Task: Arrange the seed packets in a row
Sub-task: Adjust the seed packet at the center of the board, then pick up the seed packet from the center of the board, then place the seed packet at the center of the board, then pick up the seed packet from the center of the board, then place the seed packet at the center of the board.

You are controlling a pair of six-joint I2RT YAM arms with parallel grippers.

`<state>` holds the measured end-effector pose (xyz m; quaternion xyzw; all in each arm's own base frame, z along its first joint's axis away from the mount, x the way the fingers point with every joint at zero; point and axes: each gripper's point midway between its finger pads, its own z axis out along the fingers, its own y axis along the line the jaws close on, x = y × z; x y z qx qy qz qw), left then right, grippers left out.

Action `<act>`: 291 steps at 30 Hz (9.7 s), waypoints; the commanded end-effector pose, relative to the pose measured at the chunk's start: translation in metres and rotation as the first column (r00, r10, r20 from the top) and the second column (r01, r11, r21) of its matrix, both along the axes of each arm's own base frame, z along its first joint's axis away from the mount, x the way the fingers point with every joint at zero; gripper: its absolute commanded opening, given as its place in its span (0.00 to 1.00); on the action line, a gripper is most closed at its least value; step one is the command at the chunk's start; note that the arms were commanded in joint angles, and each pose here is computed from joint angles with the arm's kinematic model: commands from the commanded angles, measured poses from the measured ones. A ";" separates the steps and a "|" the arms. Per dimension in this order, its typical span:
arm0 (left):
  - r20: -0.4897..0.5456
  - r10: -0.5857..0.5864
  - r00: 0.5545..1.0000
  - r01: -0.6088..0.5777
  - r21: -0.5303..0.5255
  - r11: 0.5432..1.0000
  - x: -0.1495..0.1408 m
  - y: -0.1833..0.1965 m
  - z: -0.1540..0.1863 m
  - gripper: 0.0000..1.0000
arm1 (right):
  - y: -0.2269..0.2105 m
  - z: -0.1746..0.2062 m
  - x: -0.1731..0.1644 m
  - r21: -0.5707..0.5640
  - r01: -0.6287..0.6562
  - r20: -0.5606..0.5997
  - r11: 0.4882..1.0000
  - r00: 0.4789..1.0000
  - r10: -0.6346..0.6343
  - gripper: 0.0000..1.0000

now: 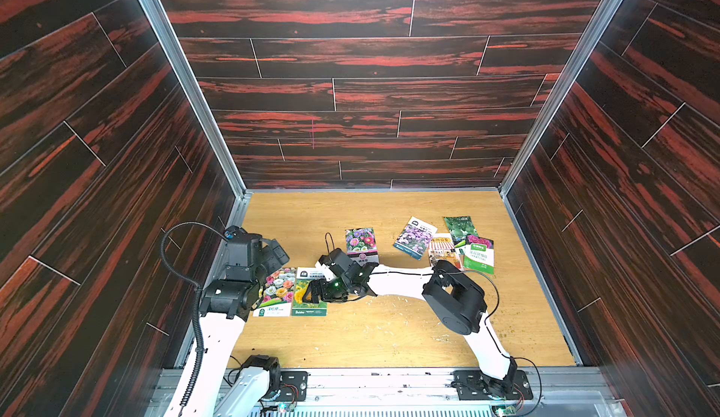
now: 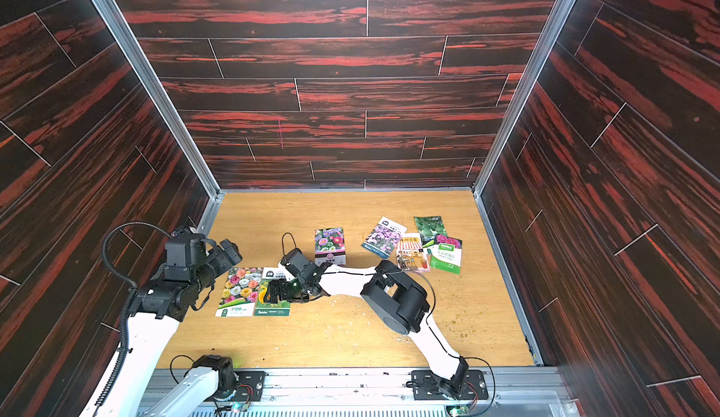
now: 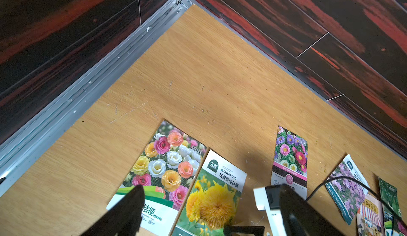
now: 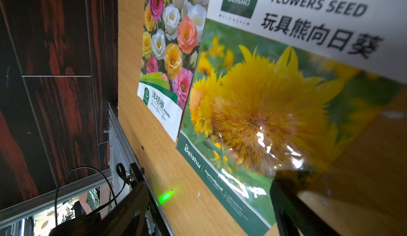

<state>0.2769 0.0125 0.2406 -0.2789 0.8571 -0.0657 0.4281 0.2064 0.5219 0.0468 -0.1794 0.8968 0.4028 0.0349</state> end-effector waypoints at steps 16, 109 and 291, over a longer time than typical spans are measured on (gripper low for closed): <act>0.036 -0.131 0.991 0.136 -0.194 0.972 0.038 -0.041 -0.026 0.99 | -0.133 0.092 0.109 0.097 0.274 0.174 0.957 0.942 -0.287 0.92; -0.069 -0.398 0.915 0.354 -0.336 0.873 0.103 -0.139 -0.063 0.92 | -0.094 -0.013 0.017 -0.035 0.162 -0.115 0.986 0.980 -0.165 0.00; -0.187 -0.479 0.857 0.410 -0.316 0.856 0.142 -0.188 -0.129 0.97 | -0.234 -0.004 0.029 -0.070 0.358 -0.119 0.931 0.924 -0.364 0.44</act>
